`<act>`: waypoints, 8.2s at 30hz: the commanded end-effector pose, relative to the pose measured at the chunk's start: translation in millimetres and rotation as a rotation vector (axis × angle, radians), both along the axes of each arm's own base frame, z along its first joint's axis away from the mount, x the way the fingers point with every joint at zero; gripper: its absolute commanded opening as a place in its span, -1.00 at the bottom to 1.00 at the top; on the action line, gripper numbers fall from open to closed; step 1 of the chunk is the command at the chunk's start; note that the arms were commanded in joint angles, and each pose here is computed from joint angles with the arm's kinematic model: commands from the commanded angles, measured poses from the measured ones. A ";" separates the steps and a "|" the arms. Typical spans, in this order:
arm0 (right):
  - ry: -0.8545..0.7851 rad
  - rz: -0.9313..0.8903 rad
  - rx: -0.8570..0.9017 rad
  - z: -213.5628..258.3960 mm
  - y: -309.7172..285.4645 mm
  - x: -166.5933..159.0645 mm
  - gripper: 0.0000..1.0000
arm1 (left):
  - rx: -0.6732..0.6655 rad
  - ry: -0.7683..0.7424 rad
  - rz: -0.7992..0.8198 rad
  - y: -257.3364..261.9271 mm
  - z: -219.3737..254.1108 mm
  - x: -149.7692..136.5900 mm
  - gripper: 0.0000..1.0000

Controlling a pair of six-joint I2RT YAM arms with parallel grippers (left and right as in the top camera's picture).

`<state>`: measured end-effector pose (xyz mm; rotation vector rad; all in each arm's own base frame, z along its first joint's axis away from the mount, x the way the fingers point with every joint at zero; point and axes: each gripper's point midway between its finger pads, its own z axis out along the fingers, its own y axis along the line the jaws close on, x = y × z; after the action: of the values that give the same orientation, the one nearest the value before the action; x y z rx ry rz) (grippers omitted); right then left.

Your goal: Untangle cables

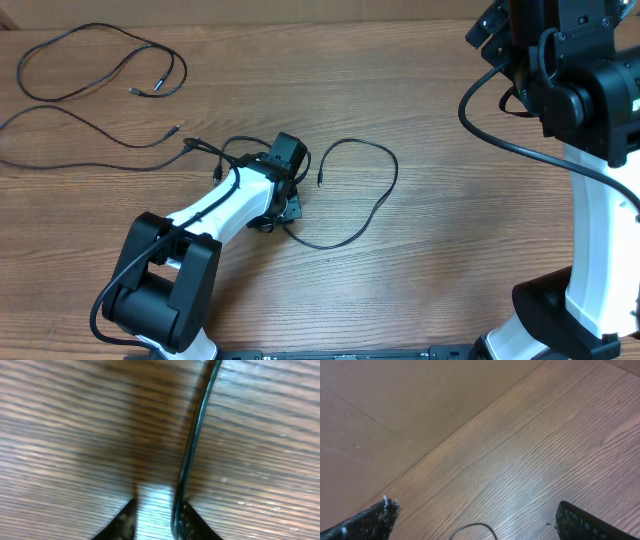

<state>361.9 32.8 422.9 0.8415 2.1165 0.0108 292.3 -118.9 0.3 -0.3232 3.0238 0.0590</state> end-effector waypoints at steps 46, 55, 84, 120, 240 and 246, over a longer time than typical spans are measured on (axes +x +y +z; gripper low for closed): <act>0.003 -0.002 -0.018 0.1 -2.4 -0.3 1.00 | -0.424 -1.091 0.481 136.4 381.8 -23.0 -0.91; 0.003 -0.002 -0.018 0.0 -2.4 -0.3 1.00 | -0.125 -1.248 0.889 271.9 392.3 -40.2 -0.92; 0.003 -0.002 -0.018 0.0 -2.4 -0.3 1.00 | 0.407 -0.430 1.001 463.8 155.7 -41.5 -0.92; 0.003 -0.002 -0.018 0.0 -2.4 -0.3 1.00 | 0.177 -0.166 1.198 438.7 100.7 -80.0 0.70; 0.003 -0.002 -0.018 0.0 -2.4 -0.3 1.00 | -0.420 -0.035 0.894 197.5 43.6 -22.2 -0.91; 0.003 -0.002 -0.018 0.0 -2.4 -0.3 1.00 | -0.650 0.014 0.858 166.6 99.1 -6.8 -0.92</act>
<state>361.8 32.7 422.6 0.8383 2.1190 0.0081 266.2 68.0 70.4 -1.6911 2.5922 -0.5955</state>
